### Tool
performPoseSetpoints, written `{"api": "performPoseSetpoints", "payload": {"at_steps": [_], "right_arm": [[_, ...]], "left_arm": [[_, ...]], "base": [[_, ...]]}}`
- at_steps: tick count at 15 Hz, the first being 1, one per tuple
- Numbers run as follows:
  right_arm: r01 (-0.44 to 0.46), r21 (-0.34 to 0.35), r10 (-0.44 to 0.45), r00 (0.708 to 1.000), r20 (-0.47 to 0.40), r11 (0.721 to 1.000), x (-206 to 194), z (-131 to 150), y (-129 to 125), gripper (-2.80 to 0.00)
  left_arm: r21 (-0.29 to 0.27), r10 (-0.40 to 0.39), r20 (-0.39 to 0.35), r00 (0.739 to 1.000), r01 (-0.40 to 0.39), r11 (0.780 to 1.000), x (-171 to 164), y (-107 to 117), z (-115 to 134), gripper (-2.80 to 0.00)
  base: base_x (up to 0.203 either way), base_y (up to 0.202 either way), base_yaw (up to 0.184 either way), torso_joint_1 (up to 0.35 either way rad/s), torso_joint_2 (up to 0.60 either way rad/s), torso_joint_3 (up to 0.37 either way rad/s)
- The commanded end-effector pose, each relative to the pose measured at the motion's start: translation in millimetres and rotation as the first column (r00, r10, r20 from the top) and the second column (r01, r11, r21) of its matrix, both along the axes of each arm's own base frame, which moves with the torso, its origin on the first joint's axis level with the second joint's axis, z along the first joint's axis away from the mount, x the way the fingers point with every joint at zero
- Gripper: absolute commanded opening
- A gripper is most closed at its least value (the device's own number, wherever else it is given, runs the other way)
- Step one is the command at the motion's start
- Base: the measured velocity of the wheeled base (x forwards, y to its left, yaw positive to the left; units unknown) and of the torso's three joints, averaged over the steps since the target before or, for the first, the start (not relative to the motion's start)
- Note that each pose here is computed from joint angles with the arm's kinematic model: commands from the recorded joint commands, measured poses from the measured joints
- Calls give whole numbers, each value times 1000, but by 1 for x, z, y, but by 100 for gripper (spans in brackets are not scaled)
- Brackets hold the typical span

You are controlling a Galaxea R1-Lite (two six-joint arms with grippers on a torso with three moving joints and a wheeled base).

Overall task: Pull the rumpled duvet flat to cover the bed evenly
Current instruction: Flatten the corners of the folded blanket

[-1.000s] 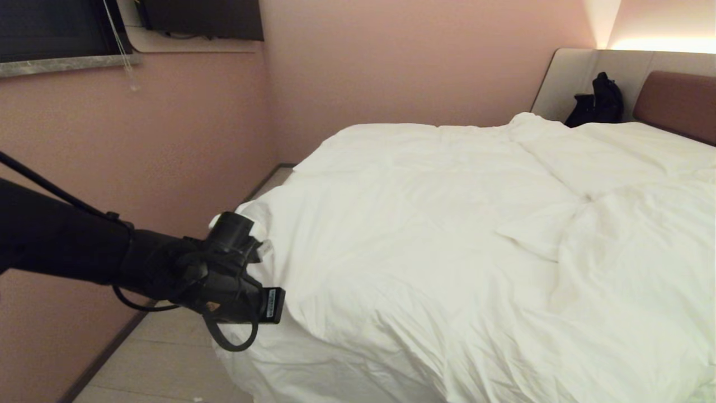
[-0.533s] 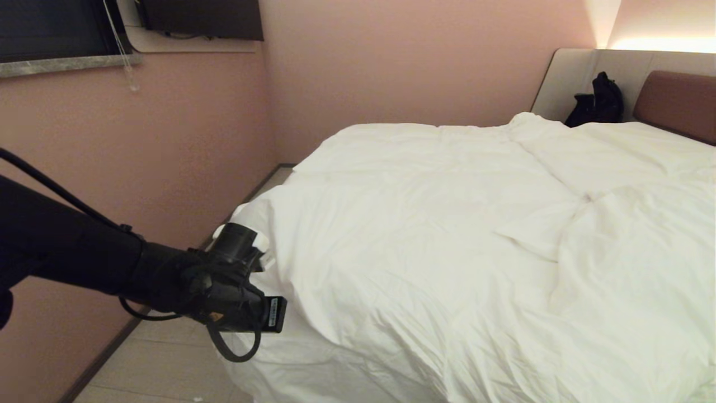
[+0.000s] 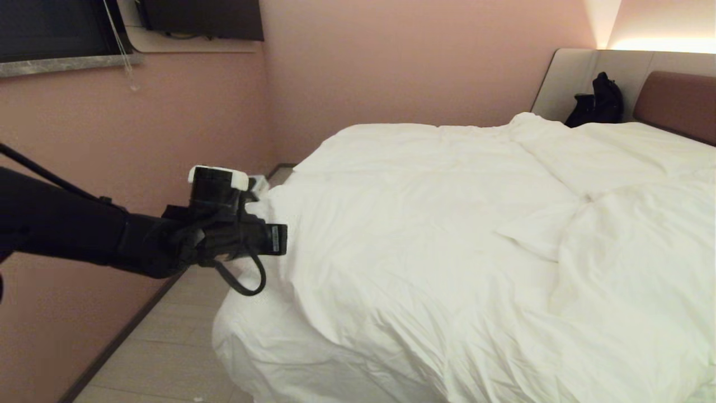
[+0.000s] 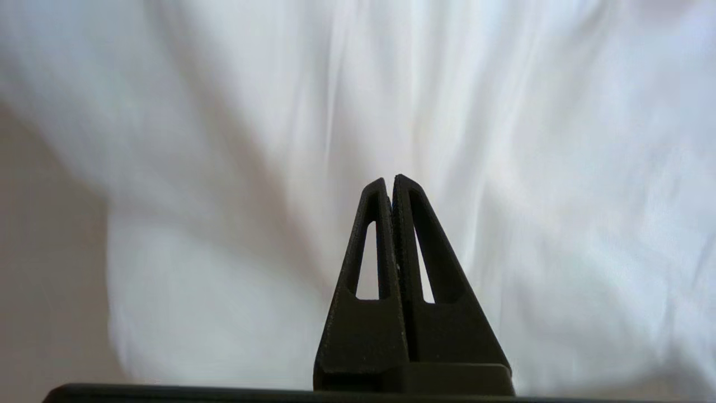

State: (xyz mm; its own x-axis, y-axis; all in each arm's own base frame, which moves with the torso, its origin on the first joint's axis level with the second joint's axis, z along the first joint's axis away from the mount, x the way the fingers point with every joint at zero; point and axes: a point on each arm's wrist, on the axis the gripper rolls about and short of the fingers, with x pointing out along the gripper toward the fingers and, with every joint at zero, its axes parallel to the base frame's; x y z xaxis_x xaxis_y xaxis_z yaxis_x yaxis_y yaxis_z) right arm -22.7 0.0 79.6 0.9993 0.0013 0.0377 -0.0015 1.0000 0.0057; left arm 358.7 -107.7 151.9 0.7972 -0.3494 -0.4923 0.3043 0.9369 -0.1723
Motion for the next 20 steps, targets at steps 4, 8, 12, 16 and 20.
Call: {"api": "performPoseSetpoints", "payload": {"at_steps": [4, 8, 12, 16, 20], "right_arm": [[0, 0, 0, 1000, 1, 1000, 0, 0, 0, -280], [0, 0, 0, 1000, 1, 1000, 0, 0, 0, -280], [0, 0, 0, 1000, 1, 1000, 0, 0, 0, -280], [0, 0, 0, 1000, 1, 1000, 0, 0, 0, -280], [0, 0, 0, 1000, 1, 1000, 0, 0, 0, -280]], "left_arm": [[-7, -15, 61, 998, 15, 1000, 58, -19, -18, -280], [-8, -44, 77, 996, 45, 999, 74, -36, -26, -280], [10, -76, 112, 991, 75, 997, 97, -52, -39, -280], [65, -112, 131, 985, 105, 992, 105, -56, -49, -280], [91, -150, 157, 976, 137, 986, 101, -67, -46, -280]], "base": [[0, 0, 0, 0, 0, 0], [0, 0, 0, 0, 0, 0], [0, 0, 0, 0, 0, 0], [0, 0, 0, 0, 0, 0], [0, 0, 0, 0, 0, 0]]}}
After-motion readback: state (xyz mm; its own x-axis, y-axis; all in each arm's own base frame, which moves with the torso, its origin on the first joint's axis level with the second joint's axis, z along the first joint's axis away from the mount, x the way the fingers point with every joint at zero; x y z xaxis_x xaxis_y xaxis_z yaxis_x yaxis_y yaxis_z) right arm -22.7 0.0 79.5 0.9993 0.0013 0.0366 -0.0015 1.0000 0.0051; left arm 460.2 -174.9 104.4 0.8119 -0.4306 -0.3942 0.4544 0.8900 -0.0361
